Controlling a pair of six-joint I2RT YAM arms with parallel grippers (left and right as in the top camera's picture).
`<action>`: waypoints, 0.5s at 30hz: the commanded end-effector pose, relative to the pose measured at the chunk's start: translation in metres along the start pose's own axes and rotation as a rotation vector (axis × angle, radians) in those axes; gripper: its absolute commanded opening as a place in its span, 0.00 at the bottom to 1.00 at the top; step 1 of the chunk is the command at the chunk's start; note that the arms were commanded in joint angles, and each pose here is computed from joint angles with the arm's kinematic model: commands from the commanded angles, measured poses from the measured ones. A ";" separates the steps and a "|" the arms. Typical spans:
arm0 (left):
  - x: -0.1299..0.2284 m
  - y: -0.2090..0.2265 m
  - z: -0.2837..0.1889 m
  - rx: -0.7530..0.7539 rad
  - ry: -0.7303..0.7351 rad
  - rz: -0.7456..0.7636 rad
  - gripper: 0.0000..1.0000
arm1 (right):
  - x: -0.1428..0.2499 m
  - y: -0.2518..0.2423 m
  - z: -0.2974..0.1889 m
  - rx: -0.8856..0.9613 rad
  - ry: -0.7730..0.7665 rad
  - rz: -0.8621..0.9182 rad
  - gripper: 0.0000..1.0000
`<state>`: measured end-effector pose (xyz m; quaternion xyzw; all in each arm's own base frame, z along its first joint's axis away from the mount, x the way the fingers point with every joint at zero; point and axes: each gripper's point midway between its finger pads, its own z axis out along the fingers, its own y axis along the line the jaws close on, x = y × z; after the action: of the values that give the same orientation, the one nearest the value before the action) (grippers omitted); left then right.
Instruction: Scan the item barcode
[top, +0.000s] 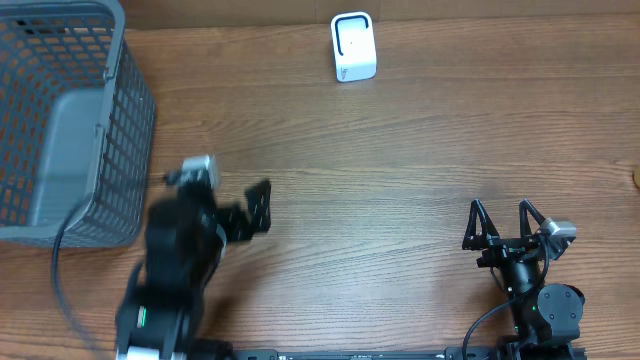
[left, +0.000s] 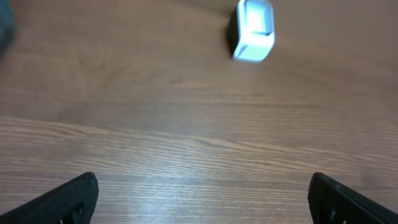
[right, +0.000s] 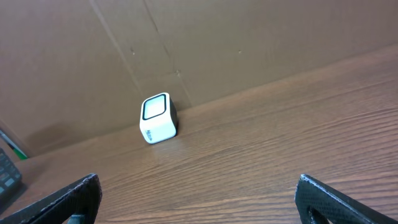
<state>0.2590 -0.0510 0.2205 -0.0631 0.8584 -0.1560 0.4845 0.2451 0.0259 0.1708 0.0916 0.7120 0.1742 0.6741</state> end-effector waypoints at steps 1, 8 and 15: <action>0.007 0.003 -0.022 0.015 -0.110 0.128 1.00 | 0.001 -0.001 0.000 0.001 -0.009 -0.011 1.00; 0.019 0.011 -0.021 0.018 -0.225 0.264 1.00 | 0.001 -0.001 0.000 0.001 -0.009 -0.011 1.00; 0.011 0.026 -0.012 -0.001 -0.457 0.277 1.00 | 0.001 -0.001 0.000 0.001 -0.009 -0.011 1.00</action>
<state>0.2421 -0.0352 0.2175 0.0199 0.7421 -0.0942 0.6633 0.2451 0.0259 0.1707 0.0916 0.7121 0.1741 0.6739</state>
